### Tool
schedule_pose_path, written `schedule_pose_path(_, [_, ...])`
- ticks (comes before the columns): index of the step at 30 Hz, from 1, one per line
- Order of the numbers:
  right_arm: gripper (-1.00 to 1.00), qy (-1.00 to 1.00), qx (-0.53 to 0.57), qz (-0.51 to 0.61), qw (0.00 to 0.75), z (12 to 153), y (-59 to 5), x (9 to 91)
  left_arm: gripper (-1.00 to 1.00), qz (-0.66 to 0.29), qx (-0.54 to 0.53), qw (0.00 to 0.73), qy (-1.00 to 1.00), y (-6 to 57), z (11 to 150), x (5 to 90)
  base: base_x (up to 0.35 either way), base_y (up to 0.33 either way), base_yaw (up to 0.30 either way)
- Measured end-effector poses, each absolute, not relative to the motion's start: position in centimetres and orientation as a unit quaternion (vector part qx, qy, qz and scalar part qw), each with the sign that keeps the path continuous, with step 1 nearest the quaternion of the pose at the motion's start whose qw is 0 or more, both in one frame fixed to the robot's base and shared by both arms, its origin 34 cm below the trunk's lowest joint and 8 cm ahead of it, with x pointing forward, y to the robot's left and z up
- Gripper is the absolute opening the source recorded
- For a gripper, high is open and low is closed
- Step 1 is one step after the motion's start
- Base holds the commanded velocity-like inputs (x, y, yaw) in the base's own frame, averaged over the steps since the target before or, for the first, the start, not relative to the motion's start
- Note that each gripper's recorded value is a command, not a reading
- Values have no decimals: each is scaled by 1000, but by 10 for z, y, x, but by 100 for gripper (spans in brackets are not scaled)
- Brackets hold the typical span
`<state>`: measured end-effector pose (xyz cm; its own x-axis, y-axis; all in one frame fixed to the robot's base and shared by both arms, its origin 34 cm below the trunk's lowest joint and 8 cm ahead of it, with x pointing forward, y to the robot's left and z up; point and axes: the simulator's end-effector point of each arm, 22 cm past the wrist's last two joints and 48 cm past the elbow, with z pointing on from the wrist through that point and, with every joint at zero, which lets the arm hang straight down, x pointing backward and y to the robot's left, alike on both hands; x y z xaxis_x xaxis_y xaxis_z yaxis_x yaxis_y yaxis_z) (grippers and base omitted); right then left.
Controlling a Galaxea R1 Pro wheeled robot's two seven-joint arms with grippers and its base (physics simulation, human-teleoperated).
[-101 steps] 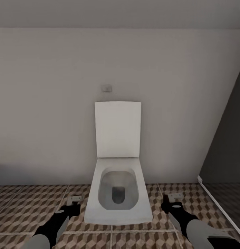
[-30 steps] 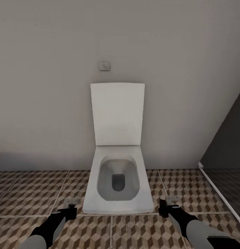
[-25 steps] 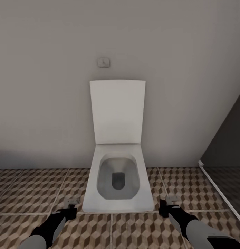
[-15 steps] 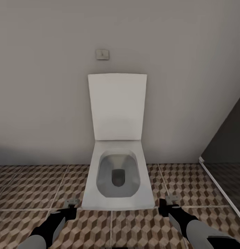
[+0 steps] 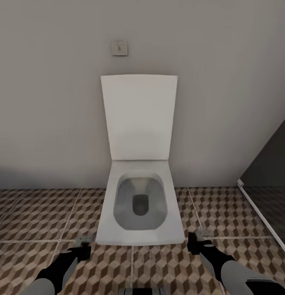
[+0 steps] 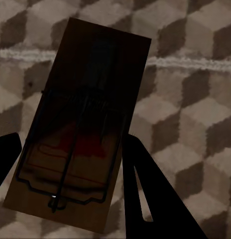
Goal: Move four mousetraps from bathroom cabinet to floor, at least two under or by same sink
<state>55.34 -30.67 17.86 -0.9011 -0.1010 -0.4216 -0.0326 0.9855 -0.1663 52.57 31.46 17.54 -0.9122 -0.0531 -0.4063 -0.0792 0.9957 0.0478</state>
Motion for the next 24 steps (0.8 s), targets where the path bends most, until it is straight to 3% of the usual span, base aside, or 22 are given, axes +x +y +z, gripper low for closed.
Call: schedule_pose_path(24, [-100,977,-38,-75,195,135,-306,530,-100,33,-32,160,986,314,131,493,0,0,0])
